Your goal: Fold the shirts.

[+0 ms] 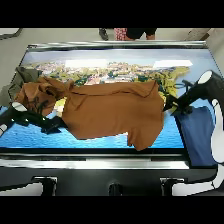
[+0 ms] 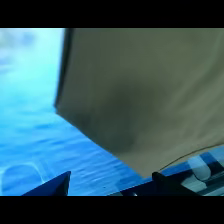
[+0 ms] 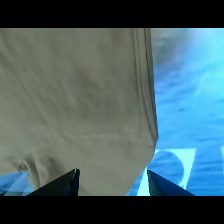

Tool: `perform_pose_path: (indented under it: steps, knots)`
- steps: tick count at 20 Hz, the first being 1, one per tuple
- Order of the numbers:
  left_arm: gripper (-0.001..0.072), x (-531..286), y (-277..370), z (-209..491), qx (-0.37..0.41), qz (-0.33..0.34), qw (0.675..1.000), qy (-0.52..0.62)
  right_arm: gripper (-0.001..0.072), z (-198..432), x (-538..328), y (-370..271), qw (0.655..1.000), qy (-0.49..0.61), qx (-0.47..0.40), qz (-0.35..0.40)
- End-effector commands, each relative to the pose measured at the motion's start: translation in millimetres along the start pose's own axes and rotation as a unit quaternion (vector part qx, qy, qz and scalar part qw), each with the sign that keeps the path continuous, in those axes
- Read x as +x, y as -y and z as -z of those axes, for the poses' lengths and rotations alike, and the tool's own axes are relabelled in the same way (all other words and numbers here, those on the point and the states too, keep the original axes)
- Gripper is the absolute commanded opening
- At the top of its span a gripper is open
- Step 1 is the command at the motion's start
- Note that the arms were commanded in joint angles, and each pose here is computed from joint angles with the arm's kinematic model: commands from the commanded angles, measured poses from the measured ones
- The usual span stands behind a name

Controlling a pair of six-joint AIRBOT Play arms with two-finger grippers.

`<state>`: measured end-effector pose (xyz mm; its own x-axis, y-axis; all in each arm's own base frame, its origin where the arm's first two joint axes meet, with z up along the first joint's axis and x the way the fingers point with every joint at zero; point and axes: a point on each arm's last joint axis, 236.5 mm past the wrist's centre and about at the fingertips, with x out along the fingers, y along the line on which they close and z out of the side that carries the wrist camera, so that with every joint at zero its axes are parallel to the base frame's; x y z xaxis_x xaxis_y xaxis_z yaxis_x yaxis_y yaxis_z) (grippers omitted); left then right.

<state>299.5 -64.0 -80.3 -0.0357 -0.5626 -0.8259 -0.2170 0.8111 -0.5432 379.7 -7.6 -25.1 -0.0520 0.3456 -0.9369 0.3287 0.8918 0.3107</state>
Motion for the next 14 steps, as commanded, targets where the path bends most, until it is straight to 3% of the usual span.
perform_pose_path:
  steps: [1, 2, 3, 5, 6, 7, 8, 9, 14]
  knots:
    - [0.0602, 28.5, 8.8, 8.5, -0.002, 0.018, 1.0, 0.009, 0.0532, 27.1, 28.8, 11.1, 1.0, -0.02, 0.003, -0.002]
    - [0.0593, 32.3, 13.0, 5.7, 0.0, 0.019, 1.0, 0.013, 0.0536, 28.5, 35.1, 8.7, 1.0, -0.021, 0.002, -0.012]
    - [0.0501, 36.0, 16.5, 2.9, 0.001, 0.022, 1.0, 0.017, 0.0559, 26.8, 39.6, 6.4, 1.0, -0.016, 0.005, -0.02]
    - [0.0463, 40.8, 15.7, -4.9, -0.011, 0.017, 0.999, 0.031, 0.0569, 22.0, 47.4, 7.7, 1.0, -0.003, 0.011, -0.024]
    - [0.0364, 41.7, 13.8, -9.2, -0.017, 0.014, 0.999, 0.039, 0.0569, 21.2, 52.3, 11.8, 1.0, 0.001, 0.014, -0.019]
    - [0.0202, 41.9, 12.4, -12.8, -0.019, 0.012, 0.999, 0.046, 0.0569, 20.3, 56.6, 14.0, 1.0, 0.003, 0.017, -0.017]
    - [0.0086, 41.6, 12.0, -14.5, -0.018, 0.011, 0.999, 0.049, 0.0568, 18.4, 60.9, 13.8, 1.0, 0.006, 0.02, -0.021]
    - [0.0029, 40.9, 12.7, -14.9, -0.012, 0.011, 0.999, 0.05, 0.0566, 16.4, 64.3, 13.1, 0.999, 0.008, 0.022, -0.025]
    - [0.0027, 39.8, 14.3, -12.3, -0.001, 0.012, 0.999, 0.046, 0.0546, 11.6, 81.8, 17.1, 0.999, 0.0, 0.033, -0.027]
